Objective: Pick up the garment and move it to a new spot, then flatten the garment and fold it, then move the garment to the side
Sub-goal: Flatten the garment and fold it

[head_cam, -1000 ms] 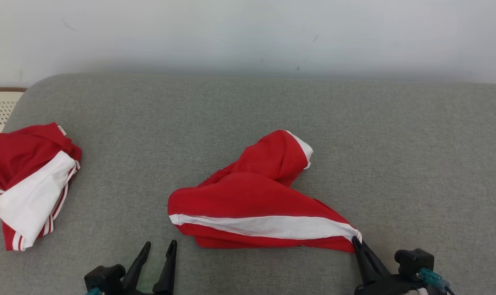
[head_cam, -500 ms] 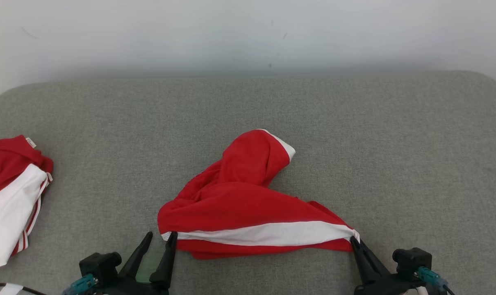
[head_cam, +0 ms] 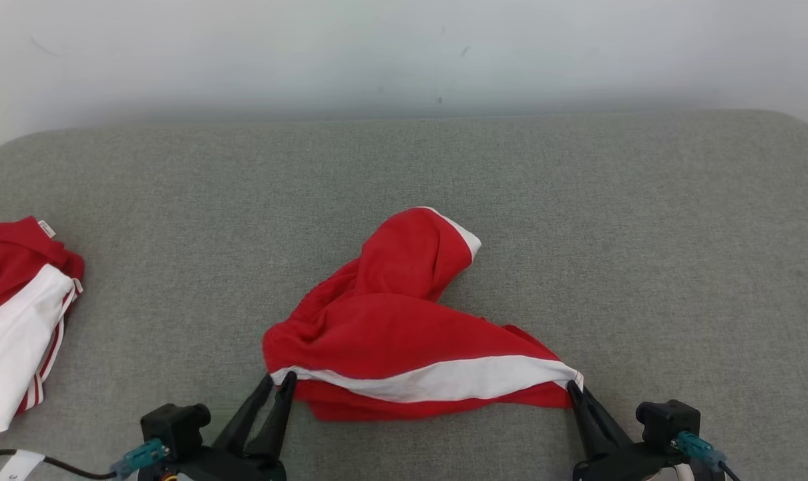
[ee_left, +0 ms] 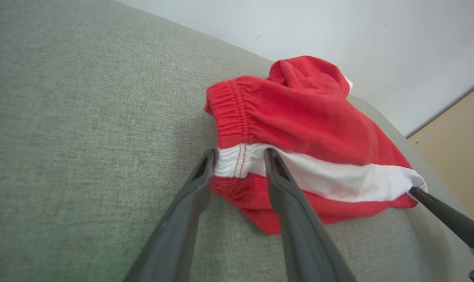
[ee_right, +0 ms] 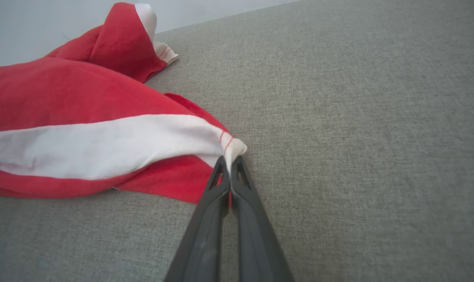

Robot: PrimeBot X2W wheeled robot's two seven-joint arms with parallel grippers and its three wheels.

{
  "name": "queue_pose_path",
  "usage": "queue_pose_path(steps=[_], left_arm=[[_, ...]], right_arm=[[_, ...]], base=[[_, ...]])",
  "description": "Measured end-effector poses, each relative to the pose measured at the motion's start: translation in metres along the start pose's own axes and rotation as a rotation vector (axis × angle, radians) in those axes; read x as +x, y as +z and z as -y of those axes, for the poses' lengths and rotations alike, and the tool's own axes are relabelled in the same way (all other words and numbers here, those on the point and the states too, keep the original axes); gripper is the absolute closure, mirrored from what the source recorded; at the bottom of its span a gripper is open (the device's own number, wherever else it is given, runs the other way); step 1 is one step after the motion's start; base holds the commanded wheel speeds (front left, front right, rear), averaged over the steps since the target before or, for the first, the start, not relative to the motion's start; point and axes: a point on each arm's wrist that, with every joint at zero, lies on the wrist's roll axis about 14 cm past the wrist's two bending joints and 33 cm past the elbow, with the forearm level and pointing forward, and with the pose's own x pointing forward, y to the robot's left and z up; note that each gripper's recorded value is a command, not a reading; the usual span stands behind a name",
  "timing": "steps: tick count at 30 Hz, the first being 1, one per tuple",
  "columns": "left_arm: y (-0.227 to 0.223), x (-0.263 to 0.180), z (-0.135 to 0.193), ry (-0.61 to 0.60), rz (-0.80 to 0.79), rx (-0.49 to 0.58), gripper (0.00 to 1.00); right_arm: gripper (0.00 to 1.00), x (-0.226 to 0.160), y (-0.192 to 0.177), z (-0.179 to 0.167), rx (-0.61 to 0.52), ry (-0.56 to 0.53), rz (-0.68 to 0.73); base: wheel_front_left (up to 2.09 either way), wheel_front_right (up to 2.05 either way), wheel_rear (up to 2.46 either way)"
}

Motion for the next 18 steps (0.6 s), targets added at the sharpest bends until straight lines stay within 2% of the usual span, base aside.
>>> queue_pose_path(steps=[1, 6, 13, 16, 18], left_arm=[[0.001, 0.001, 0.002, -0.011, -0.001, 0.006, 1.0], [-0.003, 0.0, 0.01, -0.038, -0.014, 0.011, 1.0], [0.023, -0.004, 0.025, -0.11, 0.036, 0.034, 1.0], [0.047, -0.004, 0.029, -0.154, 0.066, 0.081, 1.0], [0.071, -0.004, 0.028, -0.196, 0.072, 0.18, 1.0]], right_arm=[[1.0, 0.0, 0.0, 0.0, 0.0, 0.0, 0.0], [1.0, 0.001, 0.01, 0.001, 0.002, -0.004, 0.032], [1.0, 0.004, 0.051, -0.008, -0.008, 0.019, 0.156], [1.0, 0.006, 0.078, -0.015, -0.036, 0.044, 0.227], [1.0, 0.01, 0.107, -0.02, -0.082, 0.074, 0.293]], base=[[0.0, 0.0, 0.0], [0.0, 0.0, 0.0], [0.0, 0.0, 0.0], [0.0, 0.0, 0.0], [0.0, 0.0, 0.0]])
